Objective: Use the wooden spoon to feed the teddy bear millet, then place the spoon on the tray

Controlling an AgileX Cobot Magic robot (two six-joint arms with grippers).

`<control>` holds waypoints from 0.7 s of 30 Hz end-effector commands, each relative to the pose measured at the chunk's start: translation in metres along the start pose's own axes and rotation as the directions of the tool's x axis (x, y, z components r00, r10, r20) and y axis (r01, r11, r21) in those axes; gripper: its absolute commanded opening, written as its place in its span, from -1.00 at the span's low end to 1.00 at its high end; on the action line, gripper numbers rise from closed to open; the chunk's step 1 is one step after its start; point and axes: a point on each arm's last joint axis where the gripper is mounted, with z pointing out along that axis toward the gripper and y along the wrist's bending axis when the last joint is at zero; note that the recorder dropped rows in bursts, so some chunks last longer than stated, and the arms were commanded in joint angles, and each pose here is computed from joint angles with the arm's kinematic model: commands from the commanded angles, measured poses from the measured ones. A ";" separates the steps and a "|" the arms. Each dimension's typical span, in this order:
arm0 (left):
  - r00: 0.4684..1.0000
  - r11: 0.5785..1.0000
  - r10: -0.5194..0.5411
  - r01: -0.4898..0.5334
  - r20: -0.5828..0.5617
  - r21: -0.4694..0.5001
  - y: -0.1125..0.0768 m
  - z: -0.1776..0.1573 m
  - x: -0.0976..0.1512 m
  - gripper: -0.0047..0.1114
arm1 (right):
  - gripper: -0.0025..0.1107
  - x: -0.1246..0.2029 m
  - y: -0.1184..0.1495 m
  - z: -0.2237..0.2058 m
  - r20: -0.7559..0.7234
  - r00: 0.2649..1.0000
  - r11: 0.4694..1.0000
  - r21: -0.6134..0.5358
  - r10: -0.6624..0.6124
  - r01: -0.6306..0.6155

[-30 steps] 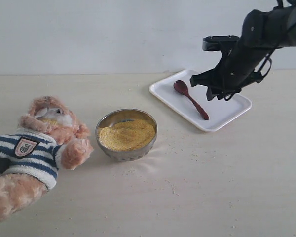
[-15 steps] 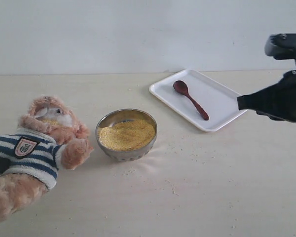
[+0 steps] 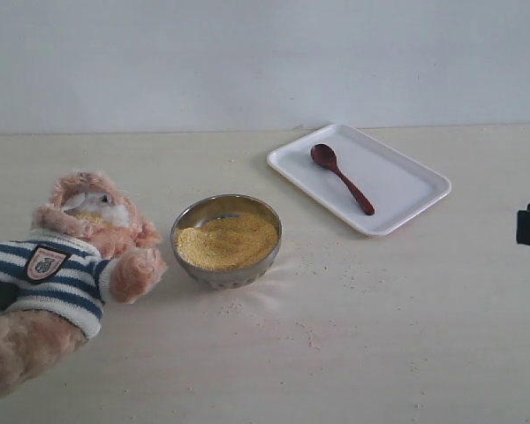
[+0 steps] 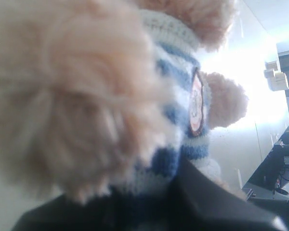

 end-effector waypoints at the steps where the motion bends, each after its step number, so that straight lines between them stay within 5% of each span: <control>1: 1.000 1.000 0.006 -0.006 0.011 0.021 -0.003 -0.001 0.000 -0.81 | -0.96 -0.001 0.000 -0.011 0.048 0.999 1.000 -0.005 0.004 -0.004; 11: 1.000 1.000 0.006 -0.006 0.011 0.021 -0.003 -0.001 0.000 -0.81 | -0.96 -0.005 0.001 -0.023 0.121 0.993 1.000 -0.005 -0.015 0.015; 21: 1.000 1.000 0.006 -0.006 0.011 0.021 -0.003 -0.001 0.000 -0.81 | -0.96 0.025 -0.006 -0.054 0.429 0.899 0.996 0.030 -0.091 0.086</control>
